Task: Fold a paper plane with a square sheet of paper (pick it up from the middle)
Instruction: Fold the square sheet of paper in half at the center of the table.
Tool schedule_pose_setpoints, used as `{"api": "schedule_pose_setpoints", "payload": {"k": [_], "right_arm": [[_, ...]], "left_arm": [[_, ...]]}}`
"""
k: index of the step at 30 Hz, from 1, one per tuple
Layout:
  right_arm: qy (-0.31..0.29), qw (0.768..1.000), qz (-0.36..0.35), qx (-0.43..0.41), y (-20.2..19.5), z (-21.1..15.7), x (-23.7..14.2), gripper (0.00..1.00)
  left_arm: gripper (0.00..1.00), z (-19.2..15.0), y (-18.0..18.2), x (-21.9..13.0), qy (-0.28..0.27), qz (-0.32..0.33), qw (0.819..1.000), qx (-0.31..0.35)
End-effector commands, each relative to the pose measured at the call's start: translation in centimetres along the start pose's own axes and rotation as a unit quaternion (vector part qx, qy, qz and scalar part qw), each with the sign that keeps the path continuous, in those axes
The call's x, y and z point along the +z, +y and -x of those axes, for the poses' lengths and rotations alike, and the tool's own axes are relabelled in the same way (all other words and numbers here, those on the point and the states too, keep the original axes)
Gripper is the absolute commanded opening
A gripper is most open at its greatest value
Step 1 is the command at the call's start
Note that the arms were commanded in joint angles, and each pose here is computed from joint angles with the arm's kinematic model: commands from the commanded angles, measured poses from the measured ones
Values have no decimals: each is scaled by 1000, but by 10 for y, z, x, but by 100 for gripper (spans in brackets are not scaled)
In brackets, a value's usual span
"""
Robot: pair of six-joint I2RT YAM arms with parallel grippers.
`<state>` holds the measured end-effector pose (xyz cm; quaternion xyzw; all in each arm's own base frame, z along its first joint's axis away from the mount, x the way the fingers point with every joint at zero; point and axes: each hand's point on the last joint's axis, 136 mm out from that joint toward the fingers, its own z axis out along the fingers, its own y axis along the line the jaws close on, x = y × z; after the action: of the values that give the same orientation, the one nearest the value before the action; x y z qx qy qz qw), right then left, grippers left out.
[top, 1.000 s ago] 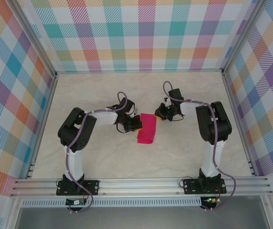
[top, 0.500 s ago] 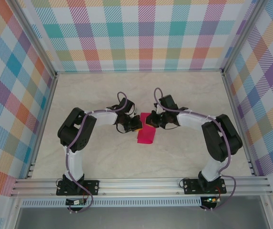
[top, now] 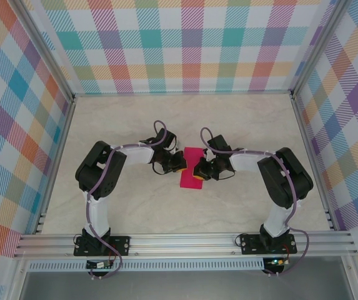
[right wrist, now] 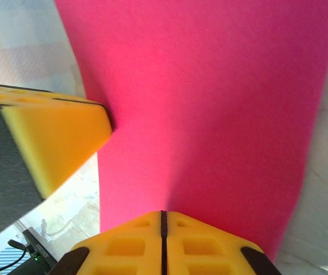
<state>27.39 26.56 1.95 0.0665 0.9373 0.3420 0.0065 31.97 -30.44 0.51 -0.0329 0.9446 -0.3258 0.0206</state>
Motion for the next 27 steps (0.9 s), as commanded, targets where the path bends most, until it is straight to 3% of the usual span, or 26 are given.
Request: {"api": "schedule_pose_setpoints", "payload": {"k": [1, 8, 16, 24, 27], "right_arm": [[23, 1000, -19, 8, -18, -15, 6, 10], [41, 998, -36, 5, -32, -33, 1, 11], [85, 993, -83, -1, -68, -79, -29, 11], [-23, 998, 21, -54, 12, -18, -59, 12], [-30, 997, 43, -60, 28, 0, -51, 13]], "left_arm": [[0, -84, 142, 20, 101, 243, 960, -92], [0, -87, 147, 21, 101, 250, 958, -98], [0, -85, 151, 16, 92, 262, 956, -93], [0, -85, 149, 19, 96, 256, 958, -93], [0, -85, 147, 19, 96, 254, 958, -92]]}}
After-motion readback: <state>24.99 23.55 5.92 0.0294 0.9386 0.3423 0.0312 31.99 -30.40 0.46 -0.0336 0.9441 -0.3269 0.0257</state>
